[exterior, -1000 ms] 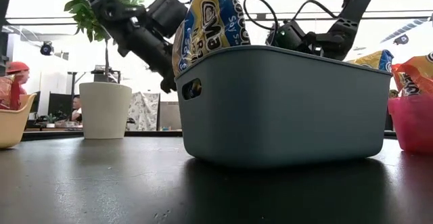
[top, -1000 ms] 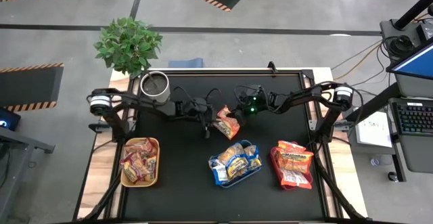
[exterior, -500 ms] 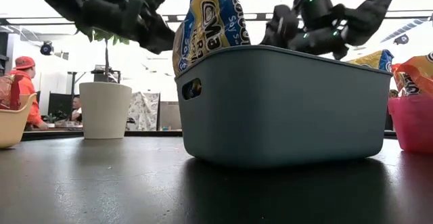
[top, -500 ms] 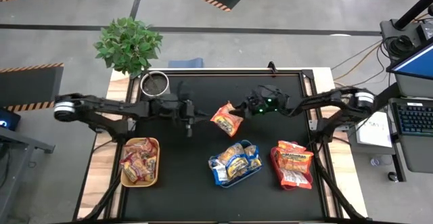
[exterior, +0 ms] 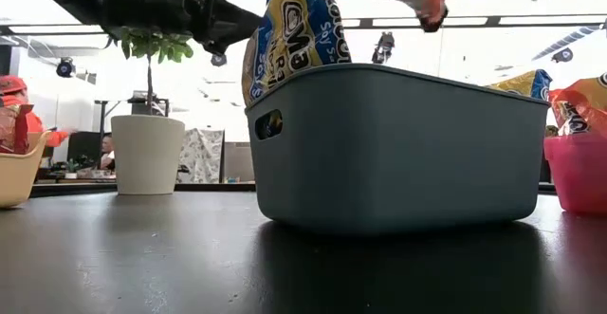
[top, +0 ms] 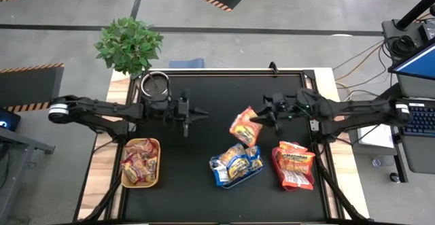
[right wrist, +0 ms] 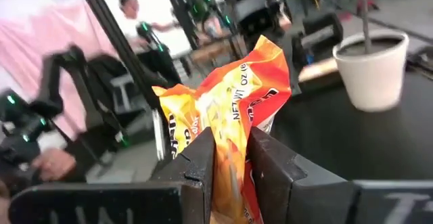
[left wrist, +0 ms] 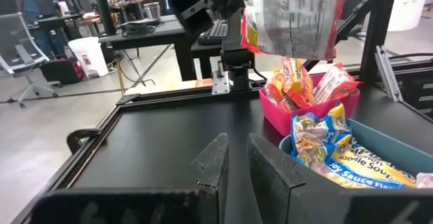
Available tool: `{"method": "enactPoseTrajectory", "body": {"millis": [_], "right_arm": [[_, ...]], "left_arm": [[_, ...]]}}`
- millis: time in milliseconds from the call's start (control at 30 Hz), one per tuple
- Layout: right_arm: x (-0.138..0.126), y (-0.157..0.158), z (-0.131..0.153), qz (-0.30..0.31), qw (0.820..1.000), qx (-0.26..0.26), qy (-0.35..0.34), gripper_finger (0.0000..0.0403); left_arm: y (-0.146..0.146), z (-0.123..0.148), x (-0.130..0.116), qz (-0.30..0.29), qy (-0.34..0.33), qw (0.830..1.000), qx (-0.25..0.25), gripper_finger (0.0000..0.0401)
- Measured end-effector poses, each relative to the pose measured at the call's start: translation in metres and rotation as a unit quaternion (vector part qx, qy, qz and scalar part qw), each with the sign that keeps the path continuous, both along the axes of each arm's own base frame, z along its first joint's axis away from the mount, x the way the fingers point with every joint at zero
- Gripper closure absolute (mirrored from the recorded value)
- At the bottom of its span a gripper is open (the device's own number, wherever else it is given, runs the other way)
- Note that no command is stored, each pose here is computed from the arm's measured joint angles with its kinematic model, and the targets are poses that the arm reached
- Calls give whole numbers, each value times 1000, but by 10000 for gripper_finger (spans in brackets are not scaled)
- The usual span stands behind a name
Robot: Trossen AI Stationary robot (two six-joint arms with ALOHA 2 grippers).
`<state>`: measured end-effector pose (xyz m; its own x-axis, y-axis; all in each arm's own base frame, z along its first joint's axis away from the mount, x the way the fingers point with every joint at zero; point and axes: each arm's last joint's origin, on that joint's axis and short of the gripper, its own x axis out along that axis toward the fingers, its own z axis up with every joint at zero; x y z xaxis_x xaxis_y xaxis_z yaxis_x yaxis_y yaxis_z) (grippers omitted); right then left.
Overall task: Sort Maruchan noodles
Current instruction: Put the orange noodle pack into the red bin
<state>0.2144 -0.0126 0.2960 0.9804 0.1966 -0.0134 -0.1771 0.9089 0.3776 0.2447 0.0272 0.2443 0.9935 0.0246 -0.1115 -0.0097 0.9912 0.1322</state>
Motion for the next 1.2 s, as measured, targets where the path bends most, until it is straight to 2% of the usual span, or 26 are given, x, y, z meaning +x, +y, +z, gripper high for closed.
{"method": "enactPoseTrajectory", "body": {"millis": [133,267,433,633,800,1000,1067,1200], "right_arm": [[-11,26,17,12,998,-16,63,335],[-21,51,28,35,990,0,135,335],[-34,80,25,36,965,24,260,335],[-43,123,19,50,936,10,349,335],[-45,155,18,31,904,-37,424,335],[-38,180,30,-11,882,-119,456,335],[-38,182,33,-29,865,-146,480,335],[-38,182,32,-67,816,-196,540,335]], "left_arm": [[-3,-1,5,-6,4,1000,-7,361],[-6,0,8,-10,4,1000,-23,361],[-11,-3,10,-21,11,999,-34,361],[-20,-6,13,-36,11,998,-42,361],[-26,-6,16,-48,2,998,-42,361],[-29,-9,18,-54,3,997,-47,361],[-30,-10,19,-55,2,997,-51,361],[-32,-12,21,-58,5,997,-53,361]]}}
